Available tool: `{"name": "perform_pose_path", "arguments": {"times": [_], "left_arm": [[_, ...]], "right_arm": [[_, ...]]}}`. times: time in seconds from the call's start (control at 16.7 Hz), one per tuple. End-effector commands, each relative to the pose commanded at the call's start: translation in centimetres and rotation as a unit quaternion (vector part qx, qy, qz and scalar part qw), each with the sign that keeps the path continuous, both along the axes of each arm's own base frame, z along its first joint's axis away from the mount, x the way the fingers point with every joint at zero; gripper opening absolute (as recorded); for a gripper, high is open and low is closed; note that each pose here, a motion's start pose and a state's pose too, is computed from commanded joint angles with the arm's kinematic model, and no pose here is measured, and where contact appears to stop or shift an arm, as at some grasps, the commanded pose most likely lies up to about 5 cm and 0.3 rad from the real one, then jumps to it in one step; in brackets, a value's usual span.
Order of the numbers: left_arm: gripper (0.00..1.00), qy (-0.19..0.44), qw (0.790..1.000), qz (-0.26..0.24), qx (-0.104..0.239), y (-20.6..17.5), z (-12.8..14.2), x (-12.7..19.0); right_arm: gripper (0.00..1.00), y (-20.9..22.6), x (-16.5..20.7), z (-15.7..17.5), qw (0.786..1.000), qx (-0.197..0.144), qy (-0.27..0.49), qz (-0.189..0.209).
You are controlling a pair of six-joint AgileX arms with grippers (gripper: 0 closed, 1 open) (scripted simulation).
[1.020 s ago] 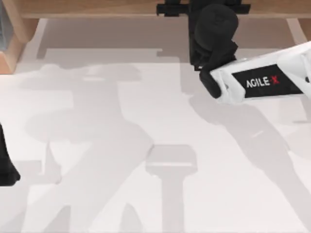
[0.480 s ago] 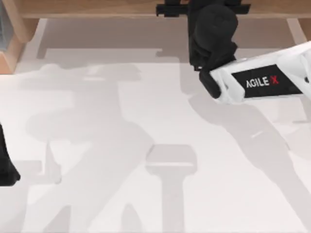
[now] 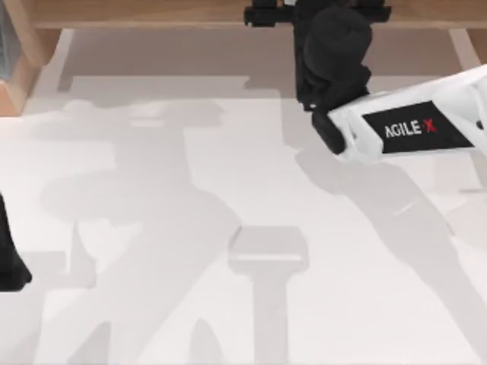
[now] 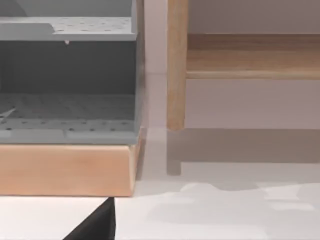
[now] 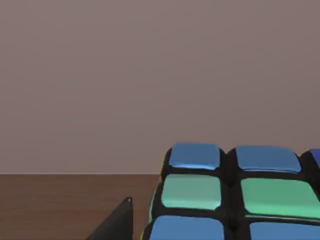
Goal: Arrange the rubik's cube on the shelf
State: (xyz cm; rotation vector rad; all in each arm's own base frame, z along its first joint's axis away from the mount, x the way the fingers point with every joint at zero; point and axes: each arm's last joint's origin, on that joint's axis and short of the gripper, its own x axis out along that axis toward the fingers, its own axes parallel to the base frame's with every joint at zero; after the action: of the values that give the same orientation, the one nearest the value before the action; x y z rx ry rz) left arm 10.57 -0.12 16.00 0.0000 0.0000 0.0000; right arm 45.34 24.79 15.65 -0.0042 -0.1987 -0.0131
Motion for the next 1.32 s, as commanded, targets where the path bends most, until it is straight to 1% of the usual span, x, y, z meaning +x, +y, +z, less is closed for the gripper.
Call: {"name": "perform_pose_path", "arguments": {"times": [0.48,0.6,0.66,0.78,0.84,0.96,1.02,1.08,1.2,1.26,1.32], "left_arm": [[1.00,0.000,1.000,0.000,0.000,0.0,0.0,0.0],[1.00,0.000,1.000,0.000,0.000,0.0,0.0,0.0],[1.00,0.000,1.000,0.000,0.000,0.0,0.0,0.0],[1.00,0.000,1.000,0.000,0.000,0.0,0.0,0.0],[1.00,0.000,1.000,0.000,0.000,0.0,0.0,0.0],[1.00,0.000,1.000,0.000,0.000,0.0,0.0,0.0],[1.00,0.000,1.000,0.000,0.000,0.0,0.0,0.0],[1.00,0.000,1.000,0.000,0.000,0.0,0.0,0.0],[1.00,0.000,1.000,0.000,0.000,0.0,0.0,0.0],[1.00,0.000,1.000,0.000,0.000,0.0,0.0,0.0],[1.00,0.000,1.000,0.000,0.000,0.0,0.0,0.0]], "right_arm": [[1.00,-0.1,0.0,0.0,1.000,0.000,0.000,-0.001],[1.00,0.1,-0.5,-0.1,1.000,-0.018,0.000,0.011],[1.00,0.2,-1.1,-0.2,0.999,-0.036,0.001,0.024],[1.00,0.3,-2.7,-0.7,0.994,-0.090,0.000,0.059],[1.00,0.1,-3.7,-1.0,0.989,-0.126,-0.001,0.080],[1.00,-0.9,-6.1,-2.0,0.968,-0.215,-0.007,0.129],[1.00,-1.8,-7.4,-2.7,0.952,-0.265,-0.010,0.154],[1.00,-2.9,-8.8,-3.5,0.931,-0.317,-0.015,0.179],[1.00,-6.1,-11.7,-5.4,0.880,-0.419,-0.025,0.222],[1.00,-8.0,-13.0,-6.1,0.855,-0.460,-0.032,0.237],[1.00,-9.9,-14.2,-6.6,0.832,-0.495,-0.040,0.246]]}}
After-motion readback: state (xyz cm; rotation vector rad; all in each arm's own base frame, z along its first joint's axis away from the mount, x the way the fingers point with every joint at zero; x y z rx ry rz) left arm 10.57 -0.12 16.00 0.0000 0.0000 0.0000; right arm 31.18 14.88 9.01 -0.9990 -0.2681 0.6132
